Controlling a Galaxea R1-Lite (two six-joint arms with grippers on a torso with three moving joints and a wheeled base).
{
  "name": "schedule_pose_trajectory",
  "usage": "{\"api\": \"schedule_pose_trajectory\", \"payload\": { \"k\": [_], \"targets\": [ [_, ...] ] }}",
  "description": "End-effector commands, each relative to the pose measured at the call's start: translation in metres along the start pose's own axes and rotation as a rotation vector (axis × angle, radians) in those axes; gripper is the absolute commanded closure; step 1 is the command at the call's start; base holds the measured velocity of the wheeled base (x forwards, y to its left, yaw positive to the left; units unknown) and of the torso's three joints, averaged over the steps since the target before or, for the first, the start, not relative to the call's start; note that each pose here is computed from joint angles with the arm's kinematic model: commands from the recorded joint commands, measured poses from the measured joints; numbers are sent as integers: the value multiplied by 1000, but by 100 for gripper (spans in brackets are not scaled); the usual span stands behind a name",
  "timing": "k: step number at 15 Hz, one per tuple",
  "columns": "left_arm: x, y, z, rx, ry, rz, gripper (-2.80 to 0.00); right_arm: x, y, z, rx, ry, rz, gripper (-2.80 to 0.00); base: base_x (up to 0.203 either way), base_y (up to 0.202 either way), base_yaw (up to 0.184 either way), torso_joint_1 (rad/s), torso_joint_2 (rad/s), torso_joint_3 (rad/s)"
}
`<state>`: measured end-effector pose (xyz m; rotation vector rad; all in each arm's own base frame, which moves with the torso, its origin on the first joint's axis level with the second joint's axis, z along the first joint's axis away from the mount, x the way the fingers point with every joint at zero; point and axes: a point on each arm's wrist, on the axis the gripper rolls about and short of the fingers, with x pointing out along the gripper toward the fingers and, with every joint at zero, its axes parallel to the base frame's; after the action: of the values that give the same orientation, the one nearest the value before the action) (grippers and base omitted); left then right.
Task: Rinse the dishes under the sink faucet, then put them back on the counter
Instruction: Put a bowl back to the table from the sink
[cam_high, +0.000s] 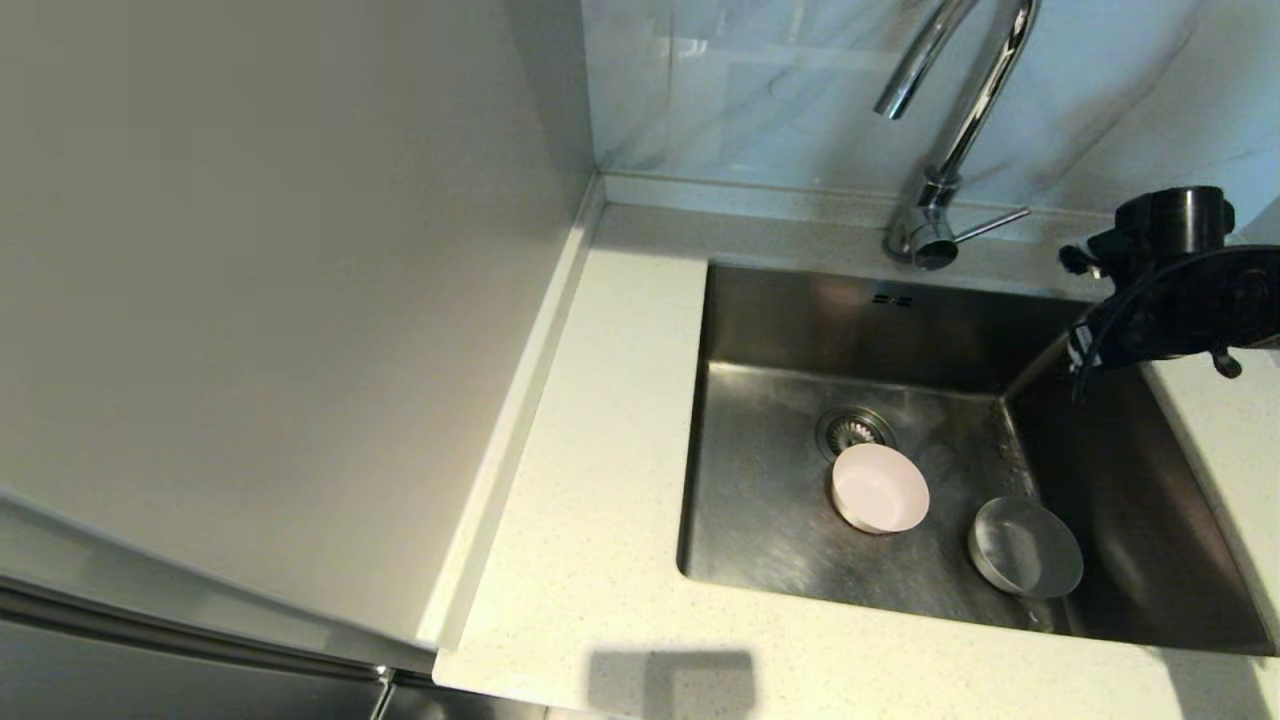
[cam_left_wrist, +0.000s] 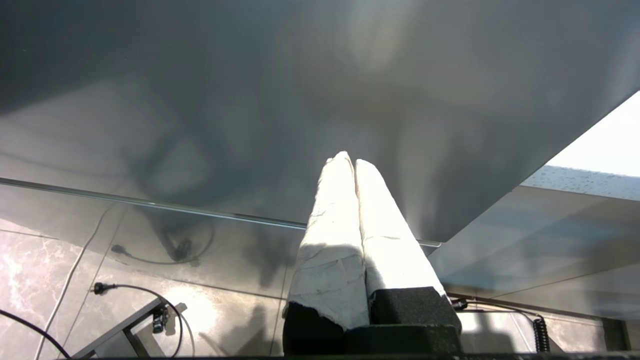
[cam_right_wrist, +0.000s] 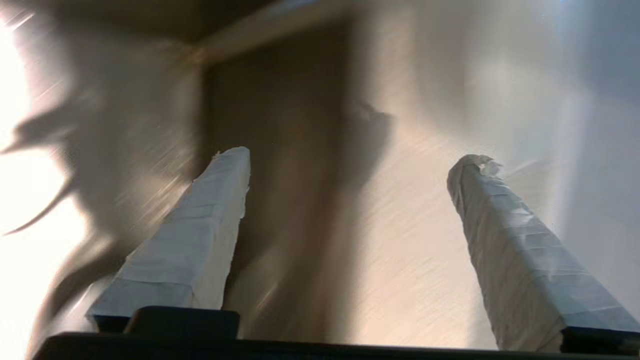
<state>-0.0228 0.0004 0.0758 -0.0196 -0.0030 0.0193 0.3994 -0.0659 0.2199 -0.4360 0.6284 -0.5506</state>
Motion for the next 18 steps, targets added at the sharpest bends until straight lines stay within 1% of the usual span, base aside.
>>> {"api": "schedule_pose_trajectory", "payload": {
  "k": [1, 2, 4, 6, 9, 12, 14, 18],
  "targets": [
    [0, 0, 0, -1, -3, 1, 0, -21, 6, -11, -27, -1, 80, -280, 0, 0, 0, 0, 0, 0],
    [0, 0, 0, 0, -3, -1, 0, -22, 13, -16, -39, 4, 127, -280, 0, 0, 0, 0, 0, 0],
    [0, 0, 0, -1, -3, 1, 0, -22, 22, -23, -49, 12, 188, -280, 0, 0, 0, 0, 0, 0],
    [0, 0, 0, -1, -3, 1, 0, -24, 37, -27, -38, 25, 235, -280, 0, 0, 0, 0, 0, 0],
    [0, 0, 0, -1, -3, -1, 0, -27, 65, -43, -65, 78, 298, -280, 0, 0, 0, 0, 0, 0],
    [0, 0, 0, -2, -3, -1, 0, -32, 89, -57, -86, 122, 345, -280, 0, 0, 0, 0, 0, 0],
    [0, 0, 0, 0, -3, 1, 0, -35, 104, -63, -118, 137, 371, -280, 0, 0, 0, 0, 0, 0],
    [0, 0, 0, -2, -3, 1, 0, -29, 138, -67, -133, 162, 406, -280, 0, 0, 0, 0, 0, 0]
  ]
}}
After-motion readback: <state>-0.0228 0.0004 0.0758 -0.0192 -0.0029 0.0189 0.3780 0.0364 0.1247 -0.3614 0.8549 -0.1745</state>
